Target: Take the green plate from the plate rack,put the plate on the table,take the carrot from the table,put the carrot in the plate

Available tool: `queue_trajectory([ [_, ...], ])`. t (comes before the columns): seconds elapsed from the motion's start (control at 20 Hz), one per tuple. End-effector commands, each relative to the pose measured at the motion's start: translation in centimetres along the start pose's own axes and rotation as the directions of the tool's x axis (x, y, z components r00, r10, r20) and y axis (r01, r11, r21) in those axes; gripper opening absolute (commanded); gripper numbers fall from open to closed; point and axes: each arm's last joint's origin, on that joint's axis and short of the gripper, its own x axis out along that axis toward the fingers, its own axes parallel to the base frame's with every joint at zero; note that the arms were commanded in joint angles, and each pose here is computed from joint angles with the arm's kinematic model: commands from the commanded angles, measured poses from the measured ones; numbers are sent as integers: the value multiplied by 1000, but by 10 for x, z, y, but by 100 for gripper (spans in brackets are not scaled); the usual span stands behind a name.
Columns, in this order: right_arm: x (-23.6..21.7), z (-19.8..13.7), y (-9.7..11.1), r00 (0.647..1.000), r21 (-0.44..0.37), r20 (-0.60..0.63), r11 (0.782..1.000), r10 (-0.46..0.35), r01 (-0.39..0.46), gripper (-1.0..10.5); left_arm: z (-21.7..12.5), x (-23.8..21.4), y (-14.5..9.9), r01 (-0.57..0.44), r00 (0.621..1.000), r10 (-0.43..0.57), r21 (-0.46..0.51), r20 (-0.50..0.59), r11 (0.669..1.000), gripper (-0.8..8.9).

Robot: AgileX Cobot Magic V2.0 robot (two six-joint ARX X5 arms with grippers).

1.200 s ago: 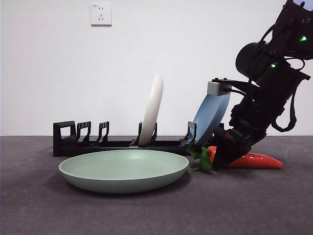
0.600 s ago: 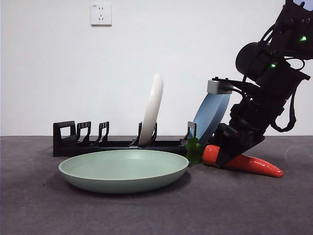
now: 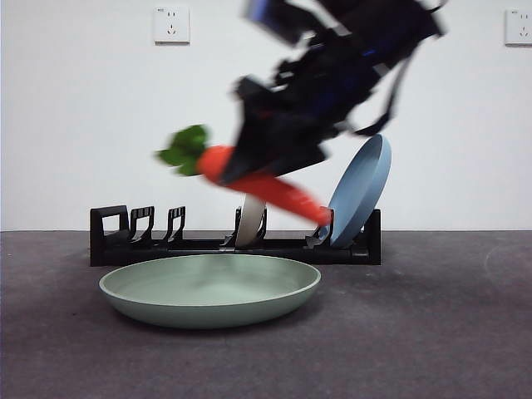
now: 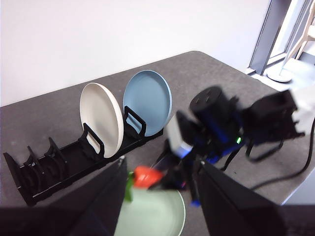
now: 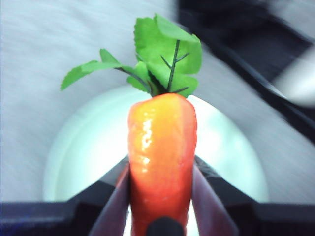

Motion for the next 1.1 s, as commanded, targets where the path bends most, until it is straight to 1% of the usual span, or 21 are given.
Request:
queue_trajectory([
  [0.05,25,-6,9,1000,23,11,1000,-8,7,-13,-1,0,0,0,1000,0,0,-5,1000,233],
  [0.1,37,-11,11,1000,20,5,1000,-11,10,-13,-1,0,0,0,1000,0,1,-9,1000,233],
  [0.3,65,-33,9,998,46,-65,999,-20,23,-13,-5,-1,1,-7,999,8,15,-41,1000,233],
  [0.6,80,-48,10,994,57,-112,998,0,6,-12,-6,-1,1,-9,999,10,18,-50,1000,233],
  [0.65,82,-50,10,993,59,-120,998,2,5,11,-6,-1,1,-9,999,10,18,-51,1000,233],
  [0.7,82,-51,10,992,60,-125,998,4,3,68,-6,-1,1,-10,998,11,17,-54,1000,233],
  [0.75,82,-51,10,992,59,-126,998,3,5,152,-6,-1,1,-10,998,11,18,-57,1000,233],
  [0.8,82,-51,10,992,58,-122,998,3,4,263,-7,-1,2,-11,998,12,19,-60,1000,233],
  [0.85,82,-50,10,993,58,-121,998,1,6,336,-7,-1,2,-11,998,13,20,-62,1000,233],
  [0.9,82,-50,10,993,58,-120,998,0,7,382,-7,-1,2,-12,998,13,20,-63,1000,233],
  [1.0,77,-45,10,994,58,-104,998,-9,15,441,-8,-1,2,-13,997,15,23,-70,1000,233],
  [1.1,66,-33,11,997,52,-71,998,-16,20,451,-8,-1,2,-14,997,16,25,-74,1000,233],
])
